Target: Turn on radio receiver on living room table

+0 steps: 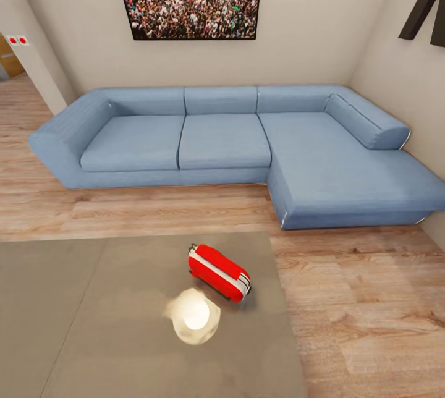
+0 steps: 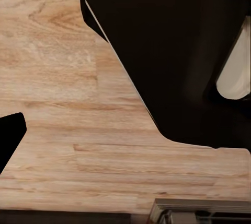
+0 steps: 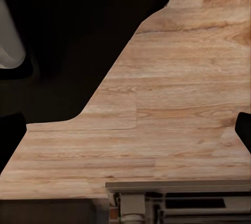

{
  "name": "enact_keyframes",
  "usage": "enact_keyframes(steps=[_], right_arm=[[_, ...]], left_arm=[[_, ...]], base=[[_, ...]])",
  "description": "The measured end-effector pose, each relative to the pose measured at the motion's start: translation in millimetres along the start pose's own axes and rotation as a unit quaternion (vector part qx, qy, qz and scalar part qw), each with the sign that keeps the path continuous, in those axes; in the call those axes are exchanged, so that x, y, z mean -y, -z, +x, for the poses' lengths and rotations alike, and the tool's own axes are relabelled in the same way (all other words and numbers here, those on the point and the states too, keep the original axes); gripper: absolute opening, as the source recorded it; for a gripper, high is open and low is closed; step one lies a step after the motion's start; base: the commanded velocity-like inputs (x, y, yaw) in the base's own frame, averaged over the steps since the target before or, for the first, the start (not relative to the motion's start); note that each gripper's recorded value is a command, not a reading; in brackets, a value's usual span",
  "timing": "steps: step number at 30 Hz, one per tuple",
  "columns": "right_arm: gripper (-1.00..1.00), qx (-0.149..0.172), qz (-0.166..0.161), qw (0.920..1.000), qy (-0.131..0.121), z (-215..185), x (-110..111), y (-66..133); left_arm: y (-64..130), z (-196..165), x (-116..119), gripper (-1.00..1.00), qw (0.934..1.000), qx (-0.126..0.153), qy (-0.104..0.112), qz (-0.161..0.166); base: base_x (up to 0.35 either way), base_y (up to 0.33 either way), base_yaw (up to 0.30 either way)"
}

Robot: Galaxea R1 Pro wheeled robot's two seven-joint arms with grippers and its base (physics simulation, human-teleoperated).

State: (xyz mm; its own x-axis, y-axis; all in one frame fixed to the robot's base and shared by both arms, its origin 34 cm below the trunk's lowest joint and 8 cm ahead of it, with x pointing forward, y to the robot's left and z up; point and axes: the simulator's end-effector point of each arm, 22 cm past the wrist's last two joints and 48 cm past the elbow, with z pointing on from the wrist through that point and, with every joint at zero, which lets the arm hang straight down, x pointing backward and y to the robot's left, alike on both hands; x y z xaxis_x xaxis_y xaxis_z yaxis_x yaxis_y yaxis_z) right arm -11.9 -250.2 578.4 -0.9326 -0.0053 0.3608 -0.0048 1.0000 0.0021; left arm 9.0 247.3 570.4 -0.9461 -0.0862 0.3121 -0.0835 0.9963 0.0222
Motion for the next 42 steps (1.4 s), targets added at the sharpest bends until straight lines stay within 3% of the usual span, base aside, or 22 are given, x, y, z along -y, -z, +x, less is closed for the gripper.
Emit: enact_keyframes(steps=[7,12,16,18,20,23,29,32,33,34,37,39,42], right_arm=[[1.00,0.005,-0.001,1.0000,0.005,-2,0,0.0],[1.00,0.018,0.000,0.9998,0.006,-16,2,0.0],[1.00,0.049,0.001,0.9988,0.007,-46,5,1.3],[1.00,0.093,0.004,0.9956,0.008,-90,10,6.6],[1.00,0.143,0.013,0.9896,0.010,-160,21,24.2],[1.00,0.161,0.024,0.9865,0.011,-212,34,48.3],[1.00,0.208,0.044,0.9771,0.016,-286,57,100.6],[1.00,0.244,0.062,0.9672,0.035,-319,65,129.6],[1.00,0.255,0.073,0.9630,0.046,-329,69,138.7],[1.00,0.275,0.096,0.9537,0.074,-350,73,155.6],[1.00,0.291,0.104,0.9469,0.088,-366,72,167.2],[1.00,0.300,0.102,0.9439,0.094,-374,69,172.1],[1.00,0.308,0.067,0.9425,0.110,-382,48,175.5]], left_arm=[[0.1,-2,14,1.00,1.0000,0.002,-0.002,0.009],[0.4,-22,28,1.00,0.9996,0.021,-0.005,0.019],[2.4,-54,32,1.00,0.9983,0.053,-0.011,0.023],[8.6,-99,28,1.00,0.9951,0.096,-0.013,0.022],[26.9,-167,24,1.00,0.9890,0.145,-0.016,0.026],[55.2,-228,24,1.00,0.9817,0.184,-0.023,0.043],[123.1,-316,27,1.00,0.9622,0.254,-0.050,0.085],[166.0,-353,34,1.00,0.9496,0.290,-0.064,0.101],[178.7,-362,36,1.00,0.9464,0.298,-0.067,0.104],[197.1,-380,40,1.00,0.9439,0.304,-0.071,0.107],[216.0,-410,42,1.00,0.9395,0.317,-0.071,0.110],[229.3,-434,45,1.00,0.9357,0.327,-0.072,0.111],[249.6,-471,49,1.00,0.9309,0.340,-0.071,0.113]], base=[[0.000,0.000,0.000],[0.000,0.000,0.000],[0.000,0.000,0.000],[0.000,0.000,0.000],[0.000,0.000,0.000],[0.000,0.000,0.000],[0.000,0.000,0.000],[0.000,0.000,0.000],[0.000,0.000,0.000],[0.000,0.000,0.000],[0.000,0.000,0.000],[0.000,0.000,0.000],[0.000,0.000,0.000]])
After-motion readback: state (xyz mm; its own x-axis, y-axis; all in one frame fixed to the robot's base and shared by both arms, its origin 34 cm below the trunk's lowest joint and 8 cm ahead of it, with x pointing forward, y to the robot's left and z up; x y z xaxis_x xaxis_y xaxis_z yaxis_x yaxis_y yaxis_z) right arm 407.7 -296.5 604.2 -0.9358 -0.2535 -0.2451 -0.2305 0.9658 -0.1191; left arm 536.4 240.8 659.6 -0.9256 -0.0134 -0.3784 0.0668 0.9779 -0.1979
